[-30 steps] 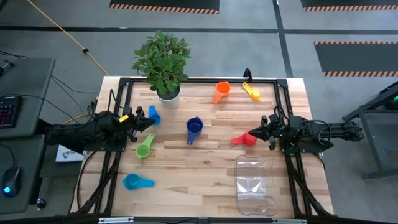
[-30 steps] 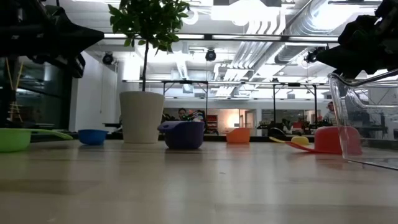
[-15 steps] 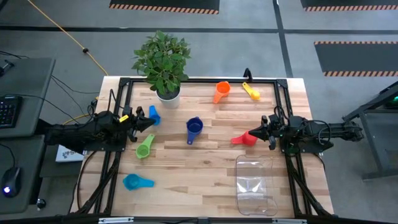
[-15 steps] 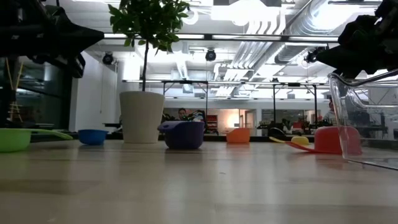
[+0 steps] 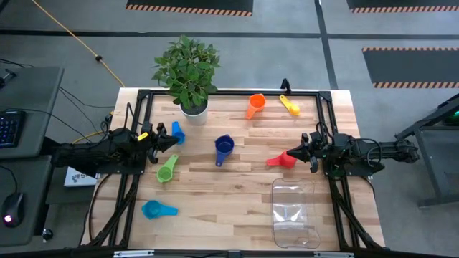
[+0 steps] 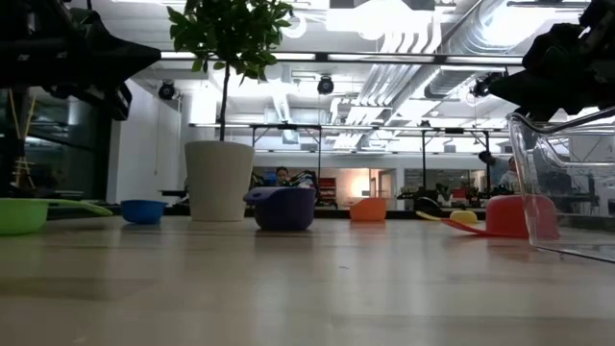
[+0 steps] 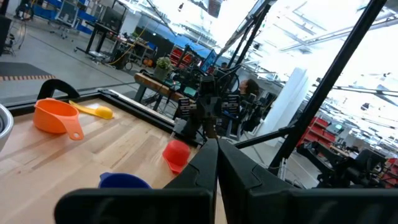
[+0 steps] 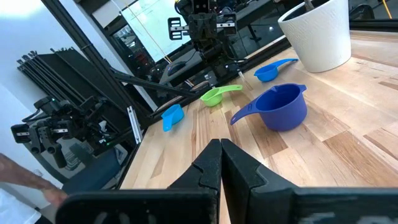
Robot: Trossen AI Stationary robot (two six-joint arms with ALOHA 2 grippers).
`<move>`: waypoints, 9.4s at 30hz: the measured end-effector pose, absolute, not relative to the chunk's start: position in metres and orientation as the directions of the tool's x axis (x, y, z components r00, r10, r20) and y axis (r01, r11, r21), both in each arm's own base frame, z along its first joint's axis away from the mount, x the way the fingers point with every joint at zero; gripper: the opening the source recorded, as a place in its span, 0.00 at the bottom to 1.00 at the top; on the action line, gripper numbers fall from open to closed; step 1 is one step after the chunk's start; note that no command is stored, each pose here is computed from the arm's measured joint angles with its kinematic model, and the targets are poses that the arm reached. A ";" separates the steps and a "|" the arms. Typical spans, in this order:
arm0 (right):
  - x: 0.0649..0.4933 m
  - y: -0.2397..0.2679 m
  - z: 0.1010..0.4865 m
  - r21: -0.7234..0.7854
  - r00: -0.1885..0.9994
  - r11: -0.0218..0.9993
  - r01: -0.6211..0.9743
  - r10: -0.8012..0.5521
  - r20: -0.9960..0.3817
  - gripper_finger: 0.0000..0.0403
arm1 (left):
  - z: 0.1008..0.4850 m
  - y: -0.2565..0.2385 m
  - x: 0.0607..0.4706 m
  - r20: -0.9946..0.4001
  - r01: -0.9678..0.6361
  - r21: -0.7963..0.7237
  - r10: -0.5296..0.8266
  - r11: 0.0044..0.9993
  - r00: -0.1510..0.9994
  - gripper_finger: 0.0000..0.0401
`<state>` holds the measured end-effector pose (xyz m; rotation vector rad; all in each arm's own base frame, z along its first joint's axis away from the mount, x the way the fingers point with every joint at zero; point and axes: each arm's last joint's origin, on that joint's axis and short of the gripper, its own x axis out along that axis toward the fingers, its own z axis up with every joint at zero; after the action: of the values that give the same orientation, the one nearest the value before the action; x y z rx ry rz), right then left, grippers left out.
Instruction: Nest measuring cups in basket
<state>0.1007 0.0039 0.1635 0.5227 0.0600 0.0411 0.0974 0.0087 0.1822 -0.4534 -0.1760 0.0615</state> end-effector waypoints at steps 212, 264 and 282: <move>0.101 0.004 0.163 0.500 0.997 0.866 -0.017 0.051 -0.055 0.00 | 0.286 -0.038 0.234 -0.698 -0.454 -0.324 0.115 0.830 0.707 0.43; 0.250 -0.142 0.238 0.488 0.420 0.048 0.871 -0.588 -0.691 0.57 | 0.297 -0.031 0.164 0.098 -0.117 -0.513 0.193 0.850 0.976 0.43; 0.304 -0.210 0.169 0.325 0.173 -0.235 0.916 -0.501 -0.848 0.48 | 0.298 -0.031 0.164 0.105 -0.104 -0.553 0.193 0.827 0.976 0.43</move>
<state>0.3039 -0.2104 0.1695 1.1612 0.4878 -1.4206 0.1644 -0.0310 0.2981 -0.5770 -0.1593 0.1587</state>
